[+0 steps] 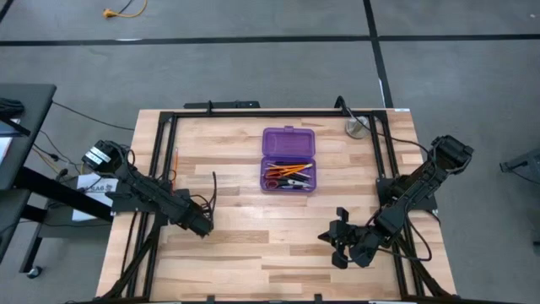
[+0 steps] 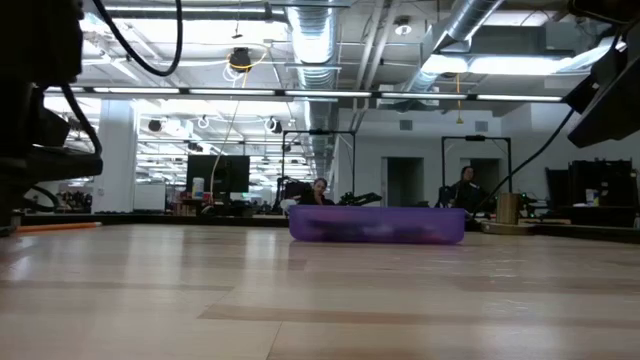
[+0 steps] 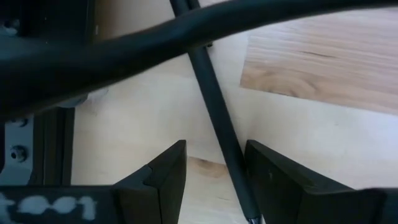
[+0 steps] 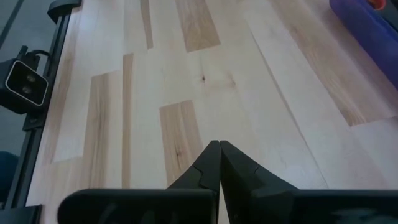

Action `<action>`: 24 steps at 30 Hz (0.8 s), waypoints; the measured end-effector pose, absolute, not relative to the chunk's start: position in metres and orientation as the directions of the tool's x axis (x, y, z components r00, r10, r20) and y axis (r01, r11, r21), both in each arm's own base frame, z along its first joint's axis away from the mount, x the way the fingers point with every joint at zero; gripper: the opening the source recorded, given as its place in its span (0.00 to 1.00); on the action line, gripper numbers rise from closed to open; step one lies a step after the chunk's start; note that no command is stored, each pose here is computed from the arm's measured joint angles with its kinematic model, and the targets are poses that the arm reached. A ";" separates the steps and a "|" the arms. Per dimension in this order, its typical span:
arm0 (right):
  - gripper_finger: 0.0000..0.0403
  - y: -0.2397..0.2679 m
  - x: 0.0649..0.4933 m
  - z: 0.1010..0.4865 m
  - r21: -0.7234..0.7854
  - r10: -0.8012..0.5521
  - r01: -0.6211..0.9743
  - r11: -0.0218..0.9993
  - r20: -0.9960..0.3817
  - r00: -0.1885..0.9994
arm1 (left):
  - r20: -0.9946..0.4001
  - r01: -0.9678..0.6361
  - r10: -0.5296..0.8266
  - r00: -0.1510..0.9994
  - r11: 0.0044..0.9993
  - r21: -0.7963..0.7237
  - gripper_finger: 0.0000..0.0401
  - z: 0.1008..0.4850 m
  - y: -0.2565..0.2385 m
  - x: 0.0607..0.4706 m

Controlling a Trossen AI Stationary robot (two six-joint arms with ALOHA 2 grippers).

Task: Pick & place school supplies into a supply box
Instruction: Put the black pen into the pencil box

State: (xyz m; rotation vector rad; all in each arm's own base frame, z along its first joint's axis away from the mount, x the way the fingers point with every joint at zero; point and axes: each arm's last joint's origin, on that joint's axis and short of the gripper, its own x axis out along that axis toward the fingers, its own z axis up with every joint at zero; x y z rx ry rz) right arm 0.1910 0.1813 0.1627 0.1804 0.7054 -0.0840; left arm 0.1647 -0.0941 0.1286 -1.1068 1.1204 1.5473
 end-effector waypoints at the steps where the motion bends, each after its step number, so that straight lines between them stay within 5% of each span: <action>1: 0.00 0.181 0.191 0.163 0.137 -0.015 0.137 0.981 -0.651 0.759 | -0.969 -0.967 0.153 -0.195 -0.193 0.165 0.39 0.129 -0.093 0.166; 8: 0.00 0.182 0.191 0.163 0.138 -0.012 0.134 0.981 -0.653 0.757 | -0.974 -0.956 0.109 -0.197 -0.243 0.166 0.36 0.128 -0.084 0.172; 24: 0.00 0.184 0.189 0.162 0.162 0.034 0.103 0.981 -0.675 0.737 | -0.980 -0.941 0.068 -0.187 -0.299 0.158 0.05 0.127 -0.072 0.180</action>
